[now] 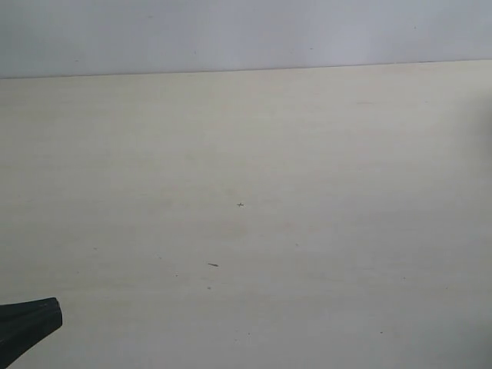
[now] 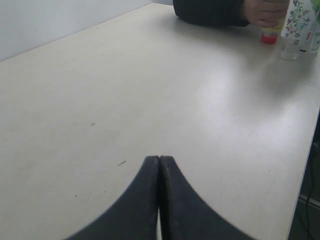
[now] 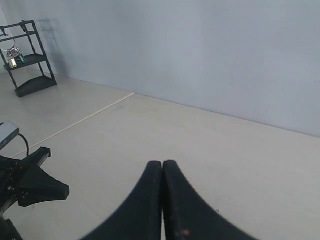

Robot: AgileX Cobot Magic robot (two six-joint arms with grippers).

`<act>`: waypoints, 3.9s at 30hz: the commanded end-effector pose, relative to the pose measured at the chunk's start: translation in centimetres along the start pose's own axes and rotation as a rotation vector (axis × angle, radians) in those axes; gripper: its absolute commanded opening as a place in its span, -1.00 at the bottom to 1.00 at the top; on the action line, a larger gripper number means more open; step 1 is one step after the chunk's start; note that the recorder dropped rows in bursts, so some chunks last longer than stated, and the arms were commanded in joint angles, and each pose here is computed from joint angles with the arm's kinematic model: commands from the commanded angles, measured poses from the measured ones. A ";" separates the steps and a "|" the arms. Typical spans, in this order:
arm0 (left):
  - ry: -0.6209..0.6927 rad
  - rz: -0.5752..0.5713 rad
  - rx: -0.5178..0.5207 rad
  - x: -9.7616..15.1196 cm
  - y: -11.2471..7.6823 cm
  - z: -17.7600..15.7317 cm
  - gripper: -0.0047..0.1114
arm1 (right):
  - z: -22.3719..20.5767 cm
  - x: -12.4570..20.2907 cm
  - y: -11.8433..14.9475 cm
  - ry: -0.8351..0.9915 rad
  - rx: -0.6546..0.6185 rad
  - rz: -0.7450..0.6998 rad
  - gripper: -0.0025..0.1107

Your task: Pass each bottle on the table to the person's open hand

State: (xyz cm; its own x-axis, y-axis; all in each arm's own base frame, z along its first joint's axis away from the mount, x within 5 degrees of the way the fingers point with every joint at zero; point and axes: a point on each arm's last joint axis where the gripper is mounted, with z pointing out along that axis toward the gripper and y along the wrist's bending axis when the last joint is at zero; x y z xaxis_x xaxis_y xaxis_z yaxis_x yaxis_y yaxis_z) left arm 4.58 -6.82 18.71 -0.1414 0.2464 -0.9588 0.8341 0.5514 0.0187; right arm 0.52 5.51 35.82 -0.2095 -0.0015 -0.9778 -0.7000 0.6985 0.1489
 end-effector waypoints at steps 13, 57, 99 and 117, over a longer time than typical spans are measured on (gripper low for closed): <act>-0.011 -0.001 0.003 0.0 0.0 0.0 -0.92 | -3.0 0.4 1.1 -0.204 0.172 -0.447 -0.96; -0.011 -0.001 0.003 0.0 0.0 0.0 -0.92 | 2.0 15.6 -9.8 -0.061 0.801 0.096 -0.96; -0.129 -0.086 -0.439 -0.5 3.2 -1.8 -0.92 | 2.0 15.6 -9.8 -0.061 0.801 0.096 -0.96; -0.209 -0.154 -0.825 -0.4 4.9 -4.1 -0.92 | 2.0 15.6 -9.8 -0.061 0.801 0.096 -0.96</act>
State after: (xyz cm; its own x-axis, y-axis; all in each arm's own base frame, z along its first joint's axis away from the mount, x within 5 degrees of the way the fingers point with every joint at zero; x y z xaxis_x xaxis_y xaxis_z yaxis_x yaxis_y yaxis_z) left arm 6.59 -0.94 20.32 -0.0672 0.0327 -0.9972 0.1483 0.9887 0.0224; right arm 5.47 0.14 18.78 -0.2055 0.1146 -0.9719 0.0202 0.9934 0.1129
